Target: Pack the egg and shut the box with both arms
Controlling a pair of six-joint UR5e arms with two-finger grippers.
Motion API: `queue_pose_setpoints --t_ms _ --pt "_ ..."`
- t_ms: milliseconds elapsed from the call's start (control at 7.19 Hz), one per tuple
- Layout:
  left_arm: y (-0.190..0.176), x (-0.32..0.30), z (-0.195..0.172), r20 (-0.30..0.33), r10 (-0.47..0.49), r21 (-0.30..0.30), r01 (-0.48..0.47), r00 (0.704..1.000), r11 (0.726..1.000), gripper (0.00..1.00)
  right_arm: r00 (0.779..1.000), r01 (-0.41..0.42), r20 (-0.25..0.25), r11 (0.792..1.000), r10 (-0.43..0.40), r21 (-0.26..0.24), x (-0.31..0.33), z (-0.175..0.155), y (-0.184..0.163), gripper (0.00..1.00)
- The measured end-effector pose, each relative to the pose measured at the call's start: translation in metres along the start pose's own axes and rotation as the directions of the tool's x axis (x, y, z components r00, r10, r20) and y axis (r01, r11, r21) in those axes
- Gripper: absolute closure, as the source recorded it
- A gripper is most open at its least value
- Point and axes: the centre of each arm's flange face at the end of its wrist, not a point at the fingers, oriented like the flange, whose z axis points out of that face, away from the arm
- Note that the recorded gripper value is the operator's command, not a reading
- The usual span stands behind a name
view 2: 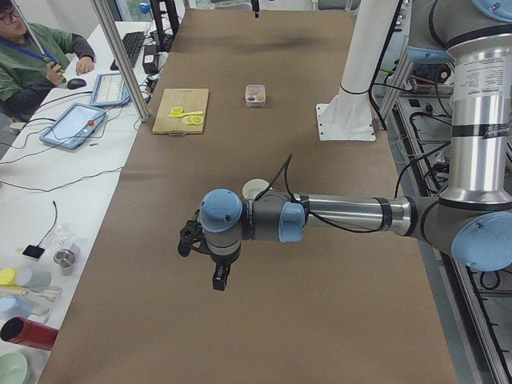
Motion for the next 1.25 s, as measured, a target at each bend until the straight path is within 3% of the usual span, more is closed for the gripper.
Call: queue_pose_setpoints --t_ms 1252 --pt "0.0001 -0.0005 0.0004 0.0 0.0 -0.001 0.0 1.0 1.0 0.01 1.0 0.004 0.0 1.0 -0.004 0.003 -0.0014 -0.0013 -0.0029 0.0"
